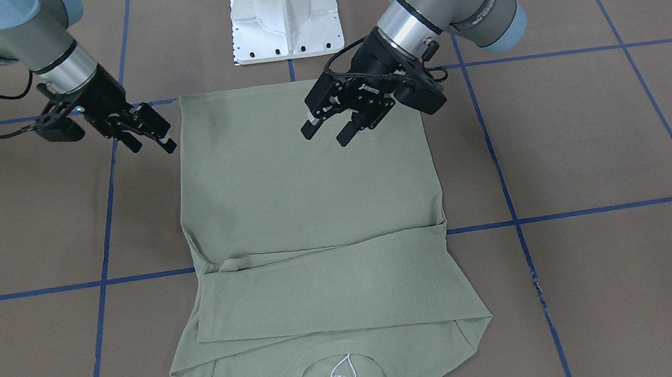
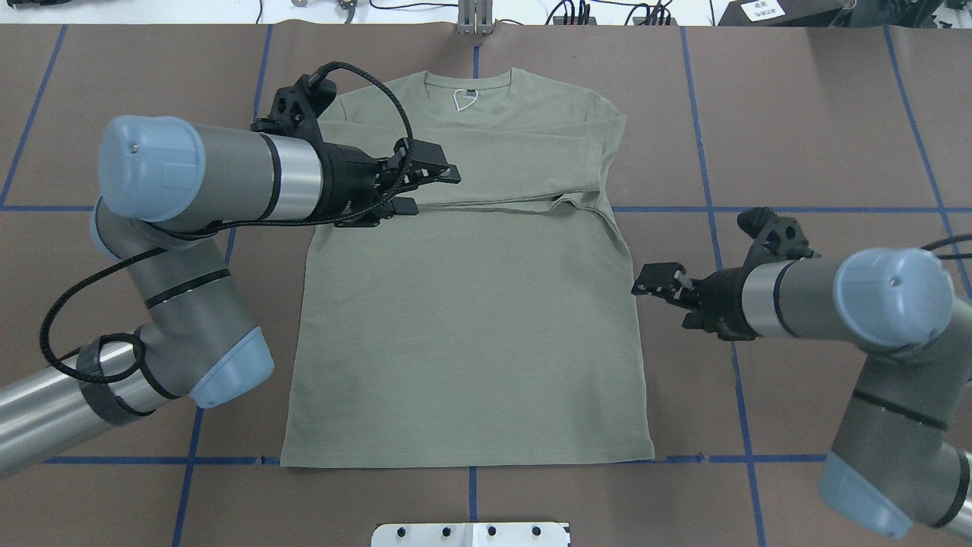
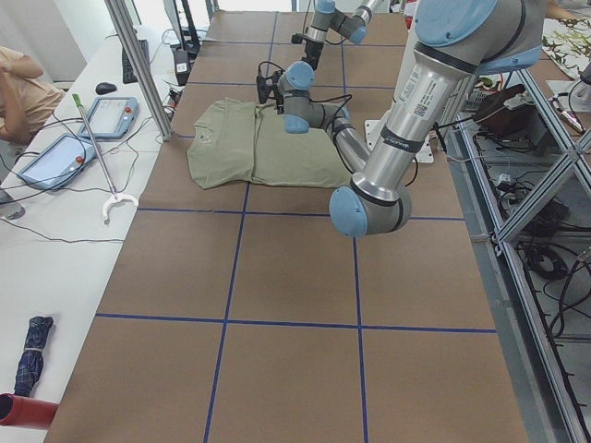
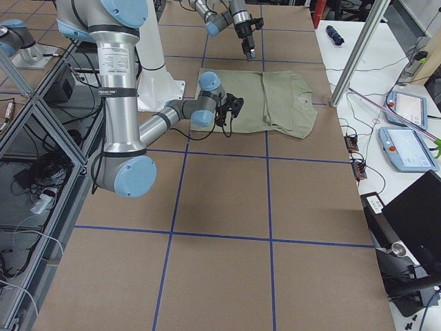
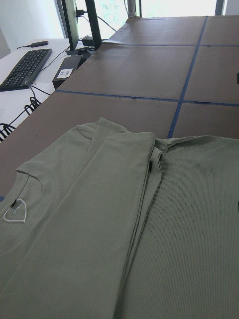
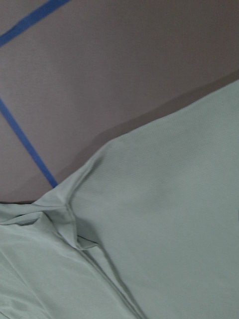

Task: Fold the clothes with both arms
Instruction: 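Release the sleeve with the left gripper while the right gripper moves toward the hem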

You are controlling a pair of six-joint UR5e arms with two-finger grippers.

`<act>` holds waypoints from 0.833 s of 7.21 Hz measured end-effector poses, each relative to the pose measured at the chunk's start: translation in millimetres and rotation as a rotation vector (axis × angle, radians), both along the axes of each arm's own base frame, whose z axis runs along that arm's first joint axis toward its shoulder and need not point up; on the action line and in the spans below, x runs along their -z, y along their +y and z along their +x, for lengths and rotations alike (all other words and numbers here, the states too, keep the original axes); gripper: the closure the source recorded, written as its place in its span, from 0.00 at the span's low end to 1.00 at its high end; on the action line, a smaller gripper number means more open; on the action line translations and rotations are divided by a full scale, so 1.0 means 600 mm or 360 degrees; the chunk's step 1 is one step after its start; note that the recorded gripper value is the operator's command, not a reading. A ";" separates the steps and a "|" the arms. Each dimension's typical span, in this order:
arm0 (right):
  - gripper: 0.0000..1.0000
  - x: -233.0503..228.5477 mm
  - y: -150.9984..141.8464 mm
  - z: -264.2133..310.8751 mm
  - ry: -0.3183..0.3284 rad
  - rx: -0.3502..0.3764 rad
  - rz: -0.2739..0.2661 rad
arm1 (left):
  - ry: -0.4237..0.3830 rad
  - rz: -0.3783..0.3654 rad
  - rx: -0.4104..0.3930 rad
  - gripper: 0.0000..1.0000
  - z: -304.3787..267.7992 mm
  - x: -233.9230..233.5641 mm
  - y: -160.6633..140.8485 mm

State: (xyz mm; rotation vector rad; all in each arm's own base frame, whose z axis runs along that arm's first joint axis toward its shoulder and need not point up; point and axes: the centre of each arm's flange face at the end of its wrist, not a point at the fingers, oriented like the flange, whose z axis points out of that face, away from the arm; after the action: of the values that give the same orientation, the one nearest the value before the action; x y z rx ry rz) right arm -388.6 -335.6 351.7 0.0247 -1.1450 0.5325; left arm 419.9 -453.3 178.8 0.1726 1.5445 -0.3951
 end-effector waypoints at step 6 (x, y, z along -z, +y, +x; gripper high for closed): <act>0.07 0.031 0.257 -0.135 0.0185 -0.0195 -0.0120 | -0.0064 0.0028 -0.0042 0.16 -0.103 -0.084 0.069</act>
State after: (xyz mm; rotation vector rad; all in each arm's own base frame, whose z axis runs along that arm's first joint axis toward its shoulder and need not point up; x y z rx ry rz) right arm -469.6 -181.2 333.3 0.0605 -1.0136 0.6743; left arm 357.9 -411.6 229.1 0.1727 1.5094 -0.3554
